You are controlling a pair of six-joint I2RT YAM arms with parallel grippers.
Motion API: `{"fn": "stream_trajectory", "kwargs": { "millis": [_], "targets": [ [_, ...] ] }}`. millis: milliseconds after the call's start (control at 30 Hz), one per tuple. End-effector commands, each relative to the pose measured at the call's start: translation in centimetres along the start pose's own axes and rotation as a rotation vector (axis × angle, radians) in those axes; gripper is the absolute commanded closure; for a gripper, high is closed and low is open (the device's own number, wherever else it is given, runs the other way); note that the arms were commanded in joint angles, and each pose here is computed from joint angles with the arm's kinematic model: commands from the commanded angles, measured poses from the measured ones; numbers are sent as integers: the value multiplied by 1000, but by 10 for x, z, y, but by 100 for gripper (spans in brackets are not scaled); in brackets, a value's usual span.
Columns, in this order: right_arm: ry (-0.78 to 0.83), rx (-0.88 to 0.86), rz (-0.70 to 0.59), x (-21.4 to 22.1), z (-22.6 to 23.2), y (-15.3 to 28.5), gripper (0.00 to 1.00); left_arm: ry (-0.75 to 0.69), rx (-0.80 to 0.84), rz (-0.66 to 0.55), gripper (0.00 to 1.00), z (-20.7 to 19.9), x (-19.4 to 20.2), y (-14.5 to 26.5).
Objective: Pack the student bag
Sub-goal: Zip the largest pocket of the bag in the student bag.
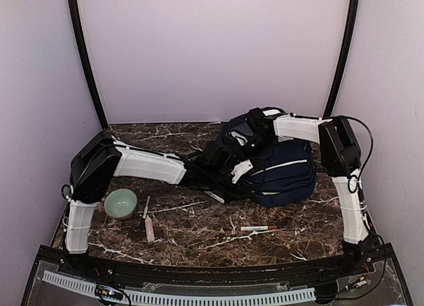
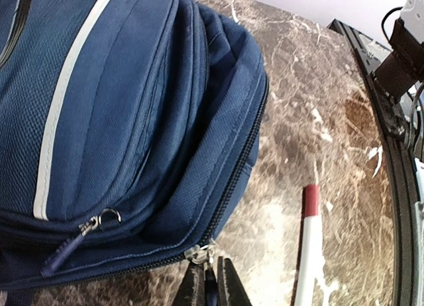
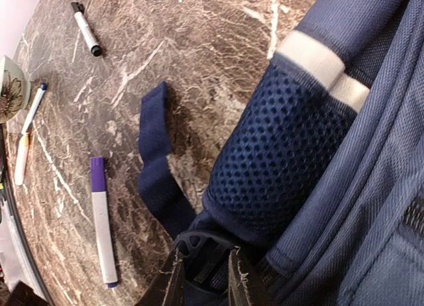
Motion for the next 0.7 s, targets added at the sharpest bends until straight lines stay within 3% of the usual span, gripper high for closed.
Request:
{"fn": "stream_trajectory", "kwargs": {
  "millis": [0, 200, 367, 500, 667],
  "targets": [
    [-56, 24, 70, 15, -23, -21, 76, -139, 274, -170, 100, -70, -59, -11],
    [-50, -3, 60, 13, -18, -18, 76, -113, 278, -92, 100, -83, -28, -61],
    [-32, -28, 55, 9, -11, -10, 77, -95, 240, -78, 100, -80, -29, -69],
    [52, -40, -19, -1, 14, 40, 75, -113, 209, -68, 100, -80, -34, -59],
    [111, -57, -102, 15, 22, 126, 62, -141, 131, -71, 100, -77, -41, -40]
  ]
}}
Point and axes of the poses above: each gripper's point midway between its finger pads, its own y axis back along the fingers, its own z axis along the line the jaws close on, x = y × z, the point moved 8 cm from there along y, back along the fingers, and after that the axes turned 6 degrees about -y, right-handed, at the moved point
